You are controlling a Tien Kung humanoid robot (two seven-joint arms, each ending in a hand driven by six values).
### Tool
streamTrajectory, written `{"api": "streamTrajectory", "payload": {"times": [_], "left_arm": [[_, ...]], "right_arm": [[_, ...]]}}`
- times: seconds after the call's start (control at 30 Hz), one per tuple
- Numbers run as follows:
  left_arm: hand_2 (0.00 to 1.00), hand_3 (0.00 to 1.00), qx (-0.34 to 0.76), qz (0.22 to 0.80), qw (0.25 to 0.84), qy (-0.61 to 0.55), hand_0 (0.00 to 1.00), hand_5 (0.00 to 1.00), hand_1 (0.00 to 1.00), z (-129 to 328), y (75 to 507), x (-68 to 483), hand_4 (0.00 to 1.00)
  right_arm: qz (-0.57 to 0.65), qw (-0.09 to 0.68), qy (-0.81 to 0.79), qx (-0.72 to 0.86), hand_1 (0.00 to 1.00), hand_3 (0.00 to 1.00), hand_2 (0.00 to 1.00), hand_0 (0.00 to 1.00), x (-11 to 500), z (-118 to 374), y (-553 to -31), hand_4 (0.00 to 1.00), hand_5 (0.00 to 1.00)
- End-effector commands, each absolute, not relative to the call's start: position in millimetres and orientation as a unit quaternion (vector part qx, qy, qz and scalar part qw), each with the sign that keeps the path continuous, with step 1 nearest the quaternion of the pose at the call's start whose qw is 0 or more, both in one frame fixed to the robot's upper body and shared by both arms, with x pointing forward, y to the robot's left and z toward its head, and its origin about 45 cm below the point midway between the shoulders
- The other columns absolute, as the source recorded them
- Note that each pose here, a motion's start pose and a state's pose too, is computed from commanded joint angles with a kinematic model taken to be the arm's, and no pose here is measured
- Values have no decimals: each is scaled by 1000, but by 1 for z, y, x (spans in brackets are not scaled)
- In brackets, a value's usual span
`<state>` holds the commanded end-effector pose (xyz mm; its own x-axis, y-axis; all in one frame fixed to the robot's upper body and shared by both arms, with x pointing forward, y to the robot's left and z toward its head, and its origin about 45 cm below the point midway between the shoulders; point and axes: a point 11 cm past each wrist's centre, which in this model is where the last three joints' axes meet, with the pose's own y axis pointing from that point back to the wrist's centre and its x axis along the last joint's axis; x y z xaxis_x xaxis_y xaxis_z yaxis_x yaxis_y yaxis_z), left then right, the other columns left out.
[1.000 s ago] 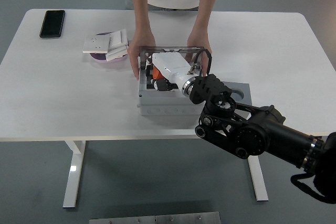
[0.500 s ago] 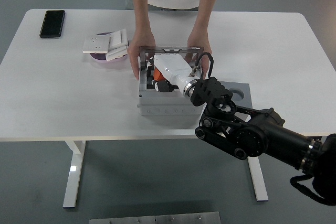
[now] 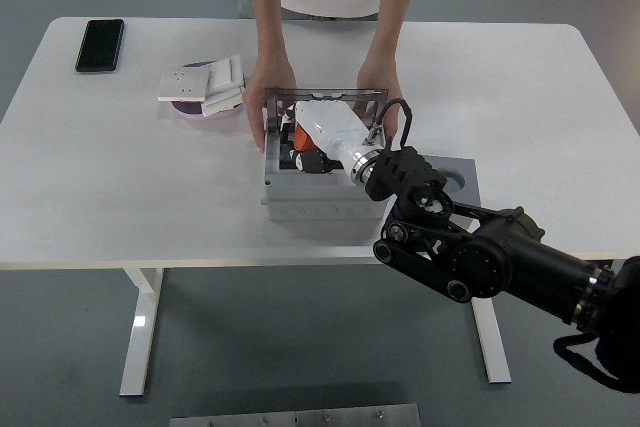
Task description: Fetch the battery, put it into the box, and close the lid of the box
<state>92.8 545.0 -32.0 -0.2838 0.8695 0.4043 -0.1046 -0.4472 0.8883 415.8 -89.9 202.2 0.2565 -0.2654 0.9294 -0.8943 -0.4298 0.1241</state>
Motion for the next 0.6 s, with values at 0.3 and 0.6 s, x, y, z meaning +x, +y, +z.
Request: {"api": "streamTrajectory", "payload": {"times": [0.3, 0.6], "left_arm": [[598, 538, 487, 698, 349, 393, 641, 2, 744, -32, 545, 93, 413], [598, 537, 487, 697, 350, 393, 641, 2, 744, -32, 544, 94, 413]], "right_arm": [[451, 353, -401, 715, 335, 423, 411, 466, 415, 197, -91, 383, 2], [450, 353, -402, 715, 405, 449, 459, 556, 415, 197, -92, 511, 2]]}}
